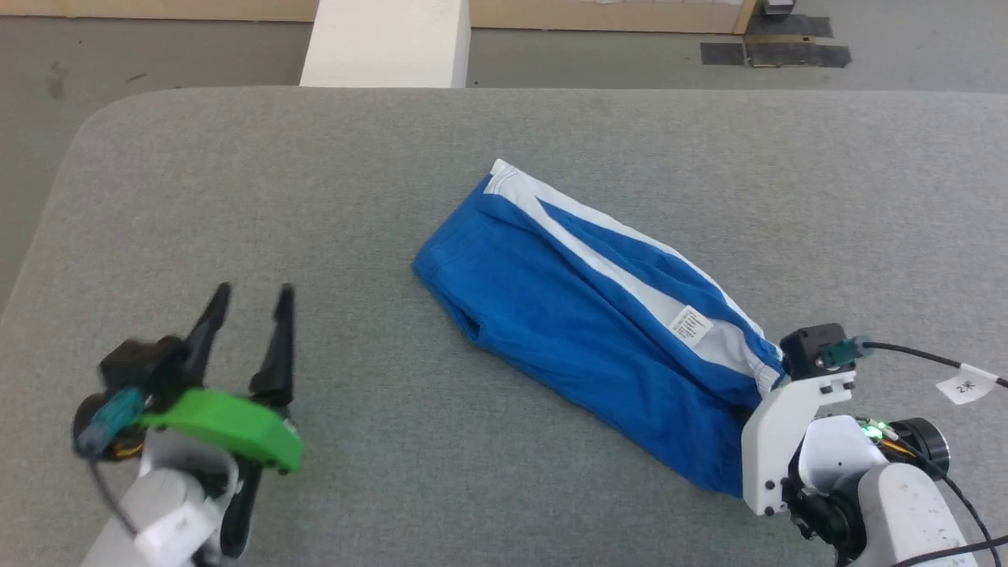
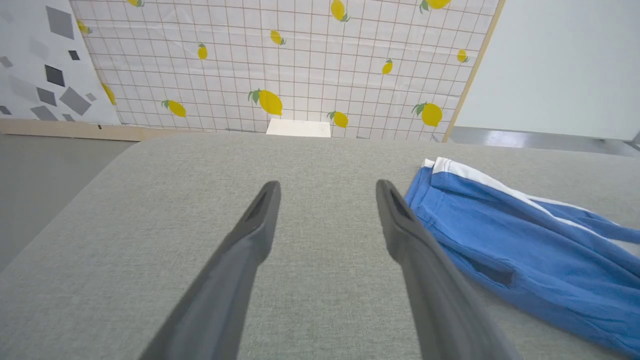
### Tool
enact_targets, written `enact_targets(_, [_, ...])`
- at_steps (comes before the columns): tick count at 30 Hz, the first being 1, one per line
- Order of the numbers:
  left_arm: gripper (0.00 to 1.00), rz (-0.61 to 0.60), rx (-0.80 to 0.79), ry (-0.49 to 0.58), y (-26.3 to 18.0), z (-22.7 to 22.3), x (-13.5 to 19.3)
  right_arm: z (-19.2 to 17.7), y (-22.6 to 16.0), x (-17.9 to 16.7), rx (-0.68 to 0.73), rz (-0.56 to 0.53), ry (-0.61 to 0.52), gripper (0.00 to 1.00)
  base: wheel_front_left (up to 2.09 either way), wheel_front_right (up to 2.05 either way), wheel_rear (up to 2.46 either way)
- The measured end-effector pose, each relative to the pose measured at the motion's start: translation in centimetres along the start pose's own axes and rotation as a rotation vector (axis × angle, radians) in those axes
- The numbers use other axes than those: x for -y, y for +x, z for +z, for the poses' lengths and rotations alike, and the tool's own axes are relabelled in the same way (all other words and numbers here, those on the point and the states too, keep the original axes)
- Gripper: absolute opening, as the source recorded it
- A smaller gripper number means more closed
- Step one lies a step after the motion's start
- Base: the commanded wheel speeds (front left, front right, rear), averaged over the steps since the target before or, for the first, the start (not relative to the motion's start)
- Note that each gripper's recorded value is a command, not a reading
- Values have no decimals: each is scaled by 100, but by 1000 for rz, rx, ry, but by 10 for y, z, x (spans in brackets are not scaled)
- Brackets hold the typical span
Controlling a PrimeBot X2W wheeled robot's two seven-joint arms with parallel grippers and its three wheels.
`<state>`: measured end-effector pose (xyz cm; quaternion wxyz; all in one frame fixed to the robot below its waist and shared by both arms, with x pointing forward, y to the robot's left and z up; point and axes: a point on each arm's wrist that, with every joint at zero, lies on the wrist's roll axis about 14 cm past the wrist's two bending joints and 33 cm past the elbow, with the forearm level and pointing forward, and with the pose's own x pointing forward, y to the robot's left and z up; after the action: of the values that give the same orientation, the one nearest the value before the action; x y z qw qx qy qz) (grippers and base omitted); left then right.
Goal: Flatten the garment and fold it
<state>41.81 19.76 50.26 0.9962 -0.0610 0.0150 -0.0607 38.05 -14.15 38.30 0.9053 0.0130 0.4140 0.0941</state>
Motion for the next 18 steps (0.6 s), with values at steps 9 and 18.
enact_targets(9, [100,-152,-383,-52,61,-46,53,21,-2,-1,78,37,56,0,0,0,0])
enact_targets(18, [100,-202,-721,7,92,-103,69,18,8,2,70,48,81,0,0,0,0])
